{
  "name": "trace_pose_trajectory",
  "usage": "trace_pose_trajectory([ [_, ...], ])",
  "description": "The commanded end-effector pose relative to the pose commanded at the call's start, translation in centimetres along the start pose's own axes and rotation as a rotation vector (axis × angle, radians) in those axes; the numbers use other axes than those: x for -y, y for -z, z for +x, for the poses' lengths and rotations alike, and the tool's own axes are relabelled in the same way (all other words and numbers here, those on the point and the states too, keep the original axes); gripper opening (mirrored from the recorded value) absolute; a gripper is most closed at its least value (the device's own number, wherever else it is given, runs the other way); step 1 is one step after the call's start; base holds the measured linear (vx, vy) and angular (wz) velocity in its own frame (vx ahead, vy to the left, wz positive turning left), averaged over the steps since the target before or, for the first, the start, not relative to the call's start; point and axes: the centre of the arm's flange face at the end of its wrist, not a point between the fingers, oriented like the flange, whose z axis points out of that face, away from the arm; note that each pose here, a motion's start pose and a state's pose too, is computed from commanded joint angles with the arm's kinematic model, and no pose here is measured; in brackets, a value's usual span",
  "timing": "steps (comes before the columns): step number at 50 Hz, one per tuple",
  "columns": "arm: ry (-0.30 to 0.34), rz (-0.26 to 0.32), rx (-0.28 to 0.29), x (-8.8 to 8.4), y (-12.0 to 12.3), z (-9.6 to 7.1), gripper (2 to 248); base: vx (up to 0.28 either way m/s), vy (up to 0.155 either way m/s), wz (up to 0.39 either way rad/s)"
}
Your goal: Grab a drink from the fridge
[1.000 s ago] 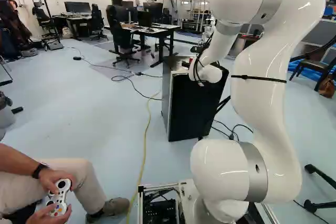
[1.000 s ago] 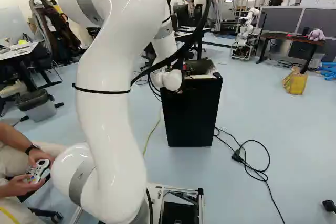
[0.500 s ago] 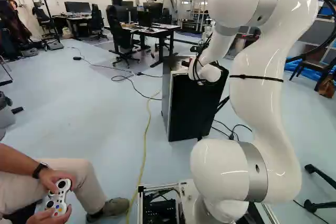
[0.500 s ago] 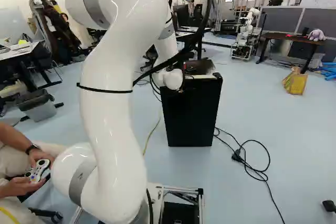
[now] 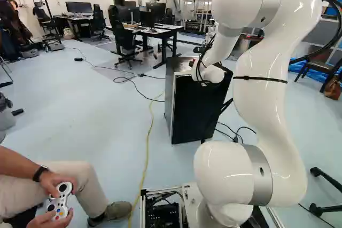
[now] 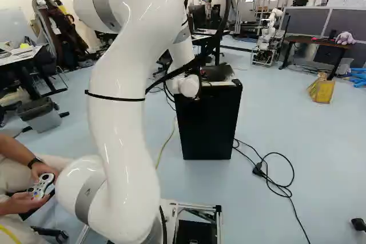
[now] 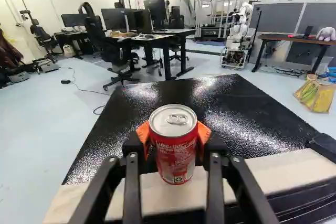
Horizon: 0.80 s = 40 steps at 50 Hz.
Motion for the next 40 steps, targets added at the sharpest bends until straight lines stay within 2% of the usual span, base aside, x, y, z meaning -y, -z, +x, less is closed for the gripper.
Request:
trace_pose_trajectory([
  [3, 0.000, 0.000, 0.000, 0.0, 0.0, 0.0, 131, 0.000, 0.000, 0.000],
  [4, 0.000, 0.000, 0.000, 0.0, 0.0, 0.0, 99, 0.000, 0.000, 0.000],
  [19, 0.000, 0.000, -0.002, 0.0, 0.0, 0.1, 98, 0.000, 0.000, 0.000],
  [40, 0.008, 0.000, -0.037, 0.1, 0.6, 2.2, 98, 0.000, 0.000, 0.000],
])
